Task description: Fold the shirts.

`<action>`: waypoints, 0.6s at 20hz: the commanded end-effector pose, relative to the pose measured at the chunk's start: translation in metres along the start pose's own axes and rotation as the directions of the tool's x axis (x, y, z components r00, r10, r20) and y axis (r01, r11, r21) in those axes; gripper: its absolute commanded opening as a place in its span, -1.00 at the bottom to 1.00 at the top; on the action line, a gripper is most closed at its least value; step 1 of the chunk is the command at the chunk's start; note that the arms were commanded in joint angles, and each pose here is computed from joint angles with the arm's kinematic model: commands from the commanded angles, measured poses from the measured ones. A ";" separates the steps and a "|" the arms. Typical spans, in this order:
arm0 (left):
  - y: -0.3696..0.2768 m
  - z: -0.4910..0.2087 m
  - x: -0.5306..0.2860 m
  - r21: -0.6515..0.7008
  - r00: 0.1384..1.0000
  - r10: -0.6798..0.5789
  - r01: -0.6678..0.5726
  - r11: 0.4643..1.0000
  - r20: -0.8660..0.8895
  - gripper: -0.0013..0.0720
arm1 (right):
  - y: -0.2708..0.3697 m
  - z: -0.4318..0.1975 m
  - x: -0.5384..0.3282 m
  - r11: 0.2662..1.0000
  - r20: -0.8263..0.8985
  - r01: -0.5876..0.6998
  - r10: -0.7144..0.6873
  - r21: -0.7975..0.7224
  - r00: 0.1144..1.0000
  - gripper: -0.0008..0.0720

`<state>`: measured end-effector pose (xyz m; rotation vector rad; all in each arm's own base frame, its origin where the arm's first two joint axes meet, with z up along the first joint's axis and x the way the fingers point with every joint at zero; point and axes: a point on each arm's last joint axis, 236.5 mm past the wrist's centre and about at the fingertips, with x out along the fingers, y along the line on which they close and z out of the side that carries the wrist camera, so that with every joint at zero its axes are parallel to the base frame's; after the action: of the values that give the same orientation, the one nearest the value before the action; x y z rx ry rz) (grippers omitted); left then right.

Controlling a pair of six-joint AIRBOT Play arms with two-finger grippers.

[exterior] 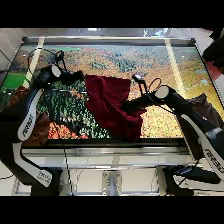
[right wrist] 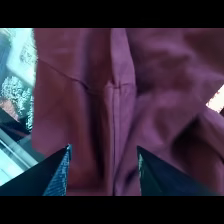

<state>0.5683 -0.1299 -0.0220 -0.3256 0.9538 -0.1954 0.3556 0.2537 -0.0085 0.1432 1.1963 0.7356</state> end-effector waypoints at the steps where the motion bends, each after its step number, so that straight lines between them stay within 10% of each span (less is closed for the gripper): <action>1: -0.013 0.000 0.039 0.062 0.999 -0.032 0.032 0.998 -0.004 0.92 | -0.004 -0.001 0.037 1.000 -0.106 -0.016 0.016 0.001 0.994 0.31; 8: -0.002 -0.022 0.080 0.057 0.997 -0.018 0.022 0.998 -0.074 0.89 | -0.011 -0.042 0.052 0.999 -0.324 -0.038 0.046 0.031 0.945 0.31; 11: -0.003 -0.019 0.080 0.055 0.998 -0.022 0.025 0.998 -0.064 0.05 | -0.010 -0.043 0.052 0.999 -0.326 -0.042 0.050 0.033 0.944 0.17; 12: -0.005 -0.018 0.080 0.045 0.998 -0.029 0.032 0.998 -0.057 -0.33 | -0.009 -0.043 0.052 0.998 -0.328 -0.044 0.053 0.035 0.943 -0.17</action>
<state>0.5962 -0.1598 -0.0892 -0.2809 1.0064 -0.2532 0.3382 0.2671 -0.0678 0.0810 1.4862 0.7965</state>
